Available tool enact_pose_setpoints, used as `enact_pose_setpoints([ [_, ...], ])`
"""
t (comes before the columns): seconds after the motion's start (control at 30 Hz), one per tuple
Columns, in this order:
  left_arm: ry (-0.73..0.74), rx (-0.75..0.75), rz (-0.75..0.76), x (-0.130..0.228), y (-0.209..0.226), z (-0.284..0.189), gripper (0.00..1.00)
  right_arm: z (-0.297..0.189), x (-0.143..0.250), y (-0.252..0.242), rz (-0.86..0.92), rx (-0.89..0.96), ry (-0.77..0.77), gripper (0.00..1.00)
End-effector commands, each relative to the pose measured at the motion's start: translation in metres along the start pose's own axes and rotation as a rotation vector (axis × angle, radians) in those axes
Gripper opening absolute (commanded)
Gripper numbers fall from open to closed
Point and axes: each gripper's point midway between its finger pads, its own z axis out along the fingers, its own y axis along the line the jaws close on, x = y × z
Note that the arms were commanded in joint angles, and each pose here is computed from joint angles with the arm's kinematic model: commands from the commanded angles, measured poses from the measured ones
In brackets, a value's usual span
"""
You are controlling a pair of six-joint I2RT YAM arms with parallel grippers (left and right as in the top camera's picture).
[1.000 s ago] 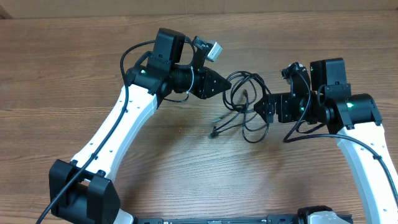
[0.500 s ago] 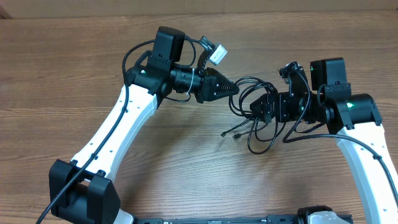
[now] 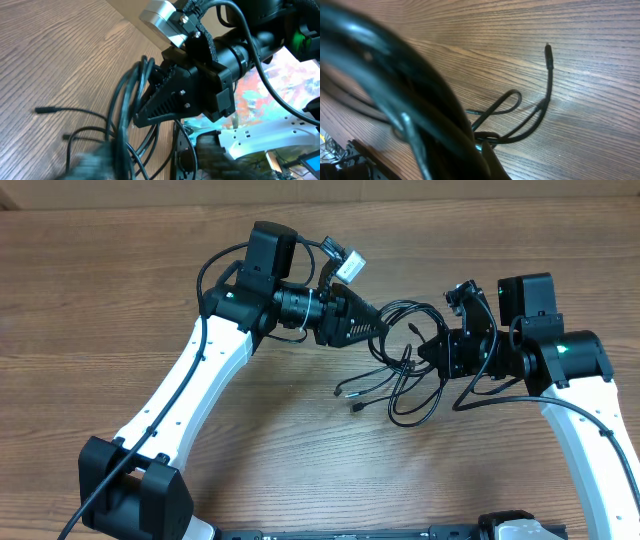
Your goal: Untangle cables
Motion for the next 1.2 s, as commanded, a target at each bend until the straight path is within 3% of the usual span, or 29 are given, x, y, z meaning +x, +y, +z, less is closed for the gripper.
enact_pose_setpoints([
  [0.0,-0.019,-0.044,0.021,-0.009,-0.005,-0.006,1.0,-0.01,-0.009,0.007,0.017,-0.011,-0.042,0.04],
  [0.33,-0.042,-0.251,-0.196,-0.006,0.031,-0.011,1.0,-0.013,-0.037,0.019,0.204,-0.092,-0.142,0.04],
  [0.73,-0.077,-0.213,-0.107,-0.023,0.019,0.001,0.99,-0.02,-0.051,0.047,0.183,-0.25,-0.175,0.04],
  [0.83,-0.087,-0.199,-0.066,-0.028,0.013,0.007,0.84,-0.021,-0.05,0.05,0.179,-0.27,-0.17,0.04],
  [0.9,-0.089,-0.213,-0.056,-0.029,0.014,0.01,0.66,-0.021,-0.05,0.051,0.178,-0.278,-0.168,0.04],
  [0.97,-0.089,-0.229,-0.06,-0.028,0.016,0.01,0.56,-0.022,-0.05,0.054,0.174,-0.294,-0.165,0.04],
  [1.13,-0.09,-0.241,-0.062,-0.028,0.018,0.01,0.04,-0.023,-0.05,0.058,0.164,-0.316,-0.162,0.04],
  [1.17,-0.09,-0.242,-0.061,-0.028,0.018,0.01,0.04,-0.023,-0.05,0.058,0.164,-0.316,-0.162,0.04],
])
